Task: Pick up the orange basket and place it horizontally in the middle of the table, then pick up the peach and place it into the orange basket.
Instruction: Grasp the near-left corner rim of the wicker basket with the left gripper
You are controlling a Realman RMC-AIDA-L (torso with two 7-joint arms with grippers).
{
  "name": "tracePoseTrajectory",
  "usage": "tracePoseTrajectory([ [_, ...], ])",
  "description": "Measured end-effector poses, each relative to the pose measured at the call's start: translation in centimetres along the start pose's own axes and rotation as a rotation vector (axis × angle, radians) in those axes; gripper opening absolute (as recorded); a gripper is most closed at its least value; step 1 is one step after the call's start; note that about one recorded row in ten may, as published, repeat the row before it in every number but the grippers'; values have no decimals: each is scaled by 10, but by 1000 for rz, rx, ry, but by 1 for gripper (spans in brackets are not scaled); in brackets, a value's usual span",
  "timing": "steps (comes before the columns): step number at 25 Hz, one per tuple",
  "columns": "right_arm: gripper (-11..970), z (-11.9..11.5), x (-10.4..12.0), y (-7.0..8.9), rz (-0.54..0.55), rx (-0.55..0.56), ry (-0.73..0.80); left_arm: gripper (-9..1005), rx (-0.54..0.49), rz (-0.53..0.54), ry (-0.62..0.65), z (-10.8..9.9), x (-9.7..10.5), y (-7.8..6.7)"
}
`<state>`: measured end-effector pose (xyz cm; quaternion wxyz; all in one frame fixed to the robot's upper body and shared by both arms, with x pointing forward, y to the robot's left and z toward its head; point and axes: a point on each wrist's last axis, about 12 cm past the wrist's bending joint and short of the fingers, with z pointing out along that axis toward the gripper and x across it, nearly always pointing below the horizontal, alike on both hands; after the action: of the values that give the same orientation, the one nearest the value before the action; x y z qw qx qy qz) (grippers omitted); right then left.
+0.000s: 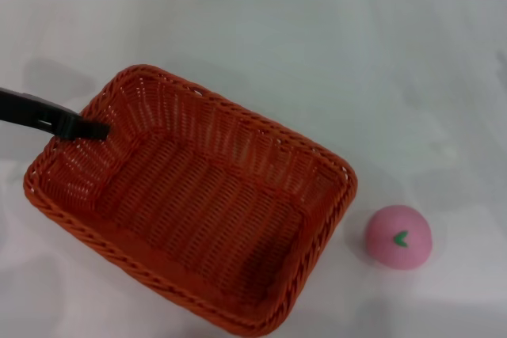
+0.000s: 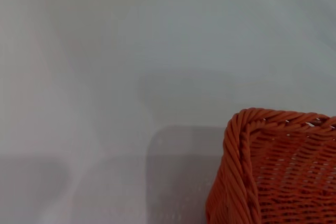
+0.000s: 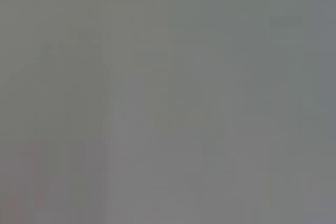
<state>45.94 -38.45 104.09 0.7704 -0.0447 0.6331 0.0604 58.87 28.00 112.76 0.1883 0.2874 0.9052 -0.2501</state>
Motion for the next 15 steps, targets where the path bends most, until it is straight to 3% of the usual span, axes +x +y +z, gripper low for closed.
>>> tracePoseTrajectory([
  [1, 694, 0, 0, 0, 0, 0, 0, 274, 1, 1, 5, 1, 0, -1],
  [6, 694, 0, 0, 0, 0, -1, -2, 148, 5, -1, 15, 1, 0, -2],
  [15, 693, 0, 0, 0, 3, -2, -4, 148, 31, -70, -25, -12, -8, -4],
])
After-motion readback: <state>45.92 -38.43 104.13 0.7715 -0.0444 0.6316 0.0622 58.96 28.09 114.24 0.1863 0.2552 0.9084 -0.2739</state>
